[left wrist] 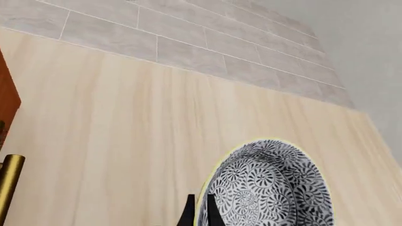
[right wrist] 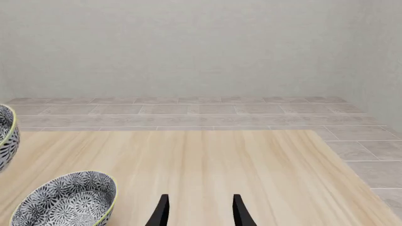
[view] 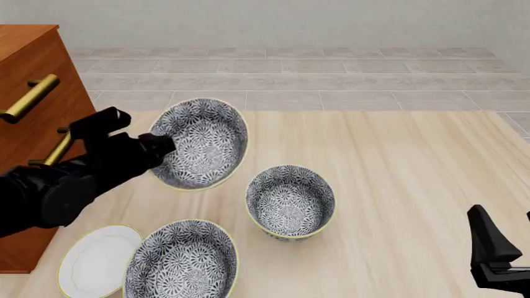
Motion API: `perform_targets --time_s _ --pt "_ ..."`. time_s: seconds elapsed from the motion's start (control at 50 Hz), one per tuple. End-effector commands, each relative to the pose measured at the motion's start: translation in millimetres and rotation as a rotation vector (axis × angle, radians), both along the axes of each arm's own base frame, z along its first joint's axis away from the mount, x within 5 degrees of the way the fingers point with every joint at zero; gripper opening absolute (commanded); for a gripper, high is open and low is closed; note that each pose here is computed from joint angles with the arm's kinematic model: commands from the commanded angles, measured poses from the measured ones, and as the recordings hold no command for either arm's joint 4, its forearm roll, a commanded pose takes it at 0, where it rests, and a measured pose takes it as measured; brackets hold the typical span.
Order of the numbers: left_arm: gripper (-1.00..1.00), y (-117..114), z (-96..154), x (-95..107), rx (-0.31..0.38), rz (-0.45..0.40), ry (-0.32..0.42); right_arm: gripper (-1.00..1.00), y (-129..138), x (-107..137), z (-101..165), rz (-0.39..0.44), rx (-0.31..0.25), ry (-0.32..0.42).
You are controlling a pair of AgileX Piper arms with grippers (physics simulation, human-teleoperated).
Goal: Stack the bowl at the front on the bowl in the middle.
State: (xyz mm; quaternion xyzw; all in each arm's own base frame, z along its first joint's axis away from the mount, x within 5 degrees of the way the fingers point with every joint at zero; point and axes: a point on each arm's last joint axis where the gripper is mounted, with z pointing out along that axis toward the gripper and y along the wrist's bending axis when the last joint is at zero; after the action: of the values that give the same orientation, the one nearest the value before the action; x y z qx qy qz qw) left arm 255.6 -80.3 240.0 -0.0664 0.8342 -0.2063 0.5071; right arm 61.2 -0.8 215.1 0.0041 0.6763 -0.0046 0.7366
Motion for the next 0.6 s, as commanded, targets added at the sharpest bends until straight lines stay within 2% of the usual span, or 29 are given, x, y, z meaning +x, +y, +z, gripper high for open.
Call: perform_targets --time_s 0.02,0.06,0.08,0.12,0.16,0.2,0.26,0.28,0.6 --pt "-1.0 -16.0 11.4 -7.4 -0.011 -0.063 -0.031 1.0 0.0 0.0 0.0 0.0 0.0 0.0" --pt "-1.0 -17.9 22.4 -8.5 -0.01 -0.073 -0.036 1.0 0.0 0.0 0.0 0.0 0.0 0.0" --pt "-1.0 -19.6 15.7 -7.7 -0.007 -0.079 -0.038 1.0 0.0 0.0 0.0 0.0 0.0 0.0" --pt "-1.0 -22.2 24.3 -8.2 -0.001 -0.091 -0.036 1.0 0.0 0.0 0.0 0.0 0.0 0.0" --pt "-1.0 -26.0 19.4 -8.1 0.01 -0.108 -0.038 1.0 0.0 0.0 0.0 0.0 0.0 0.0" --pt "-1.0 -28.4 30.5 -9.3 0.015 -0.12 -0.039 1.0 0.0 0.0 0.0 0.0 0.0 0.0" --pt "-1.0 -32.3 19.6 -7.3 0.019 -0.132 -0.041 1.0 0.0 0.0 0.0 0.0 0.0 0.0" --pt "-1.0 -34.5 26.5 -8.0 0.018 -0.14 -0.039 1.0 0.0 0.0 0.0 0.0 0.0 0.0" --pt "-1.0 -70.7 18.9 -0.9 0.03 -0.245 -0.031 1.0 0.0 0.0 0.0 0.0 0.0 0.0"
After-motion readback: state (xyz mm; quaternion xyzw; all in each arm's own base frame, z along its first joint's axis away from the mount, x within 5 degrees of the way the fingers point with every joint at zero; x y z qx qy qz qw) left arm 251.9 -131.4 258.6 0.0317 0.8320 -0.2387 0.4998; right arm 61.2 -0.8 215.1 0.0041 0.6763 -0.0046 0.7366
